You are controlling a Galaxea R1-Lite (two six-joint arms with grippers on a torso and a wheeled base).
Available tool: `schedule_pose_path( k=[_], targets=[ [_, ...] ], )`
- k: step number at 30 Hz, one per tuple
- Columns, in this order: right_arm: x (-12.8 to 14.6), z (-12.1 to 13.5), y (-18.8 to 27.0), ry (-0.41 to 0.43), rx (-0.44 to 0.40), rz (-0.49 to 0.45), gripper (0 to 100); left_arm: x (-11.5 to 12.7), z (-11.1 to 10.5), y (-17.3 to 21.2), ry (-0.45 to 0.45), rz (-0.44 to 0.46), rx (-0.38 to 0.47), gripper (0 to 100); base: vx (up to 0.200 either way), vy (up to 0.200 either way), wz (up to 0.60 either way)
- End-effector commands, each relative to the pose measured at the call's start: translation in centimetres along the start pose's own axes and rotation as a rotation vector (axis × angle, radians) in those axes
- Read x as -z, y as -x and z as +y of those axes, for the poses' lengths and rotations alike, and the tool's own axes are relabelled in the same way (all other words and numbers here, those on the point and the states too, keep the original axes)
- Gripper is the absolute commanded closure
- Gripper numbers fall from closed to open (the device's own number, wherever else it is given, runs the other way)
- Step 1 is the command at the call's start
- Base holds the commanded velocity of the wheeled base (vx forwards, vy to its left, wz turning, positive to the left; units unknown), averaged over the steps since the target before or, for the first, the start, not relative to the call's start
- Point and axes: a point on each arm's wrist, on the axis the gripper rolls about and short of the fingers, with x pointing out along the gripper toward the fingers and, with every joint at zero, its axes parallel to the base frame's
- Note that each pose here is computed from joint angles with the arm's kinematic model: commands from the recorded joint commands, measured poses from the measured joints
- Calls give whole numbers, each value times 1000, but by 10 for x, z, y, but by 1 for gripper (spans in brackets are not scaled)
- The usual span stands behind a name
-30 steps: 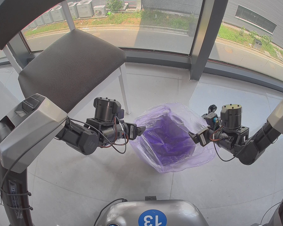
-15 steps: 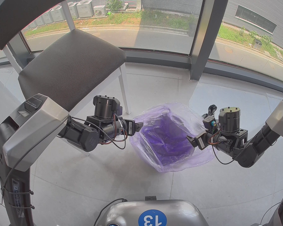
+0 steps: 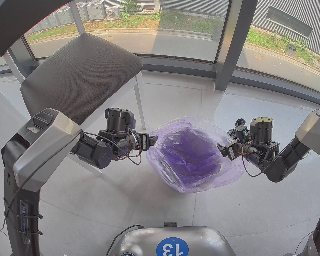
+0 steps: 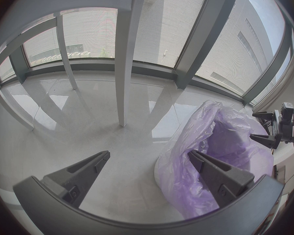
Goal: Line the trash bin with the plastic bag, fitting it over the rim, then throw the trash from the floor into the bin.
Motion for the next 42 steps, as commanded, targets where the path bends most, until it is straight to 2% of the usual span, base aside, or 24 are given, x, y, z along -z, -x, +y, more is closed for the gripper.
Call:
schedule_pose_path(
  k=[1,6,16,34,39,42],
  targets=[
    [8,-1,-22,-9,28,-3,0,-8,3,-11,1,-25,-13,0,0,0,0],
    [8,-8,-31,-24,47,-15,0,-6,8,-20,7,-29,-41,0,0,0,0],
    [11,-15,-34,-42,58,-9,0,-3,9,-22,7,-23,-43,0,0,0,0],
    [19,-13,-47,-43,54,17,0,24,15,-38,6,41,-63,0,0,0,0],
    [16,-15,-44,-46,57,10,0,20,16,-35,9,32,-65,0,0,0,0],
    [1,-20,-28,-47,60,-19,0,10,17,-23,17,15,-72,0,0,0,0]
  ],
)
